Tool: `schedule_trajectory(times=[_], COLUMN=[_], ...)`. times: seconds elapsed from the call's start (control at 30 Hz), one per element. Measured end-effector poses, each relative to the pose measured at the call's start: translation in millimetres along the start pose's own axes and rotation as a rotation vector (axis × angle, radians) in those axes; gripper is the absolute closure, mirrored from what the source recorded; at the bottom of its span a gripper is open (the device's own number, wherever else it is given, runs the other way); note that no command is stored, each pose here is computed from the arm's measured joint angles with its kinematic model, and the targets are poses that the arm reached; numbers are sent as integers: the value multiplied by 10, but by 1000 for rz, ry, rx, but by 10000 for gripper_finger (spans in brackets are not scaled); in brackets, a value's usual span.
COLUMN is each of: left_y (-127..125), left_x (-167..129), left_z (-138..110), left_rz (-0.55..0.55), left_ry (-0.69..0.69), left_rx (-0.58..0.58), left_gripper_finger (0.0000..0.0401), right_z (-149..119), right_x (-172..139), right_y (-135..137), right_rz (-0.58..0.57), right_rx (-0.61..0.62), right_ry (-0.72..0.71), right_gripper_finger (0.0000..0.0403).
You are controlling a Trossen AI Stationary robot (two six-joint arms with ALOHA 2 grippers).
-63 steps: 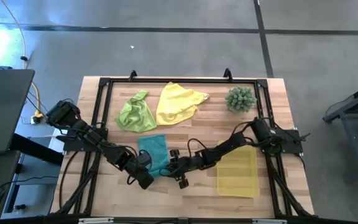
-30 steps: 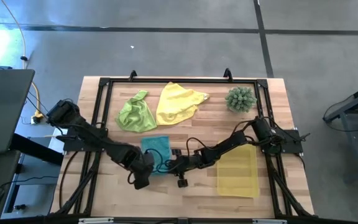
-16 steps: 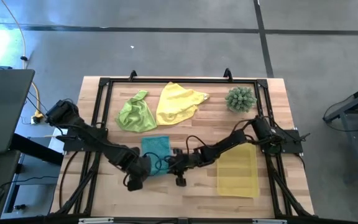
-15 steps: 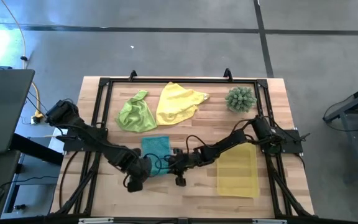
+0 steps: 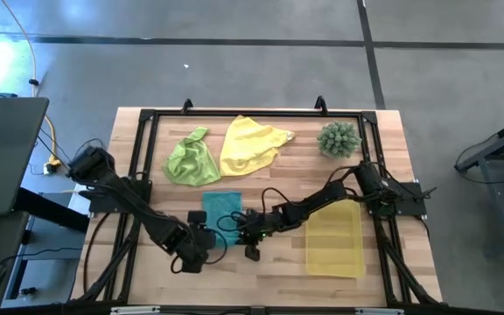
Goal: Roll microfiber towels into tight, uniform cylinder then place into a basket
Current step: Roll the blue microfiber cloth
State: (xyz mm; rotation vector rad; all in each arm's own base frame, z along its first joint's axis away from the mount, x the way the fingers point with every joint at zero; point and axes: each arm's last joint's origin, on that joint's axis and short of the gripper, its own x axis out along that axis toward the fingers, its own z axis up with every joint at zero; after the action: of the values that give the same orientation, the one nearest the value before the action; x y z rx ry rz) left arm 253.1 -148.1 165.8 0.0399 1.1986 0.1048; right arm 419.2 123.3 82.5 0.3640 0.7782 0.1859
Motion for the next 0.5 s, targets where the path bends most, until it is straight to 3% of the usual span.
schedule_trajectory(times=[0.27, 0.5], left_y=[-78, -125], left_x=[195, 345], left_z=[-7, -42], left_rz=[-5, 10], left_ry=[23, 59], left_rx=[49, 84], left_gripper_finger=[177, 172], right_z=[3, 12], right_x=[-1, -3], right_y=[-5, -23], right_rz=[0, 4], right_rx=[-1, 1], right_ry=[-1, -1], right_gripper_finger=[391, 391])
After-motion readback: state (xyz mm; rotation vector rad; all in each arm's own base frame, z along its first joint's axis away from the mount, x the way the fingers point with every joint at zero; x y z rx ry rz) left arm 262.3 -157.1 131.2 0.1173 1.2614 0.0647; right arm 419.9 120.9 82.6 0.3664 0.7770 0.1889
